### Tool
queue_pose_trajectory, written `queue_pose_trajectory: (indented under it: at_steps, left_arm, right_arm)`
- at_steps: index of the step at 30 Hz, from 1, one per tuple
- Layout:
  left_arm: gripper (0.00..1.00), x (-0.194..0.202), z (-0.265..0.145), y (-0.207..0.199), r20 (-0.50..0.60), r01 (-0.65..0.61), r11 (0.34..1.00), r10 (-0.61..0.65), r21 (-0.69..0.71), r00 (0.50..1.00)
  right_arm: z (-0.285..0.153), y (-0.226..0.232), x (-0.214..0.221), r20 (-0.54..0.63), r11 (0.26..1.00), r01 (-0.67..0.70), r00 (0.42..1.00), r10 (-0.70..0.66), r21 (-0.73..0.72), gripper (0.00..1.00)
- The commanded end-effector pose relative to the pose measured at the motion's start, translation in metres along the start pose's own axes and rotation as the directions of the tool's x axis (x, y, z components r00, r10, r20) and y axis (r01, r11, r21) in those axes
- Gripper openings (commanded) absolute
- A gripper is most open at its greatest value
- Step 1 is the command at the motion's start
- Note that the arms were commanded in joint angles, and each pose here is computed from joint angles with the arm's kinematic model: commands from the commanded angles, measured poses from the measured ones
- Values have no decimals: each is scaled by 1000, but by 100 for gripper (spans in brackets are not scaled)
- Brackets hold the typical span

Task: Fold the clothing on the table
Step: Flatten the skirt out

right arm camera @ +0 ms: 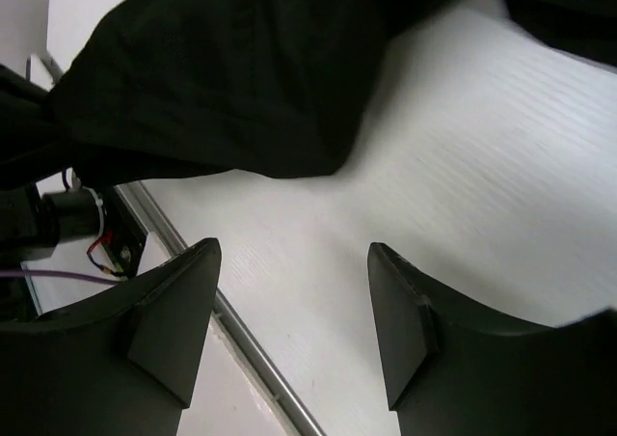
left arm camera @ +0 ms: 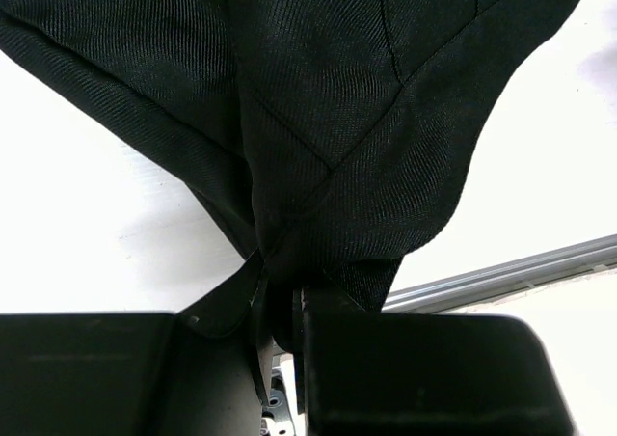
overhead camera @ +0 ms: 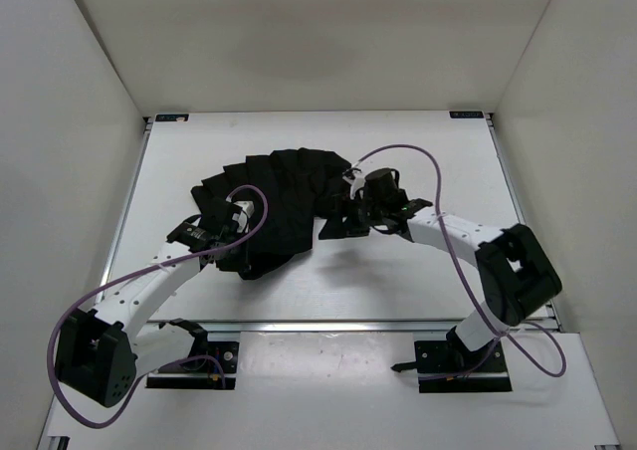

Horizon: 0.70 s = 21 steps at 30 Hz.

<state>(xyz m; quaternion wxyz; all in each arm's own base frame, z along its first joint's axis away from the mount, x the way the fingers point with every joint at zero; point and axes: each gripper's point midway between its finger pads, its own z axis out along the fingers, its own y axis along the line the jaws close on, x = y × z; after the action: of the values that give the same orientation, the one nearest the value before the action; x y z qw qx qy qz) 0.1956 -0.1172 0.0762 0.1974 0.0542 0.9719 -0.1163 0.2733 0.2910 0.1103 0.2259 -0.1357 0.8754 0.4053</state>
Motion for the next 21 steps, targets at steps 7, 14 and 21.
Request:
queue_pose_trajectory:
  at_steps: [7,14,21]
  left_arm:
    - [0,-16,-11,-9,52,-8,999,5,40,999]
    - [0,-16,-13,-10,49,-6,999,4,45,999]
    - [0,-20,-14,-14,44,-12,998,9,62,999]
  right_arm:
    - [61,25,-16,3,979,187,982,-187,-82,62]
    - [78,17,-29,27,976,209,978,-207,-68,66]
    - [97,10,-19,-21,978,194,980,-196,-80,47]
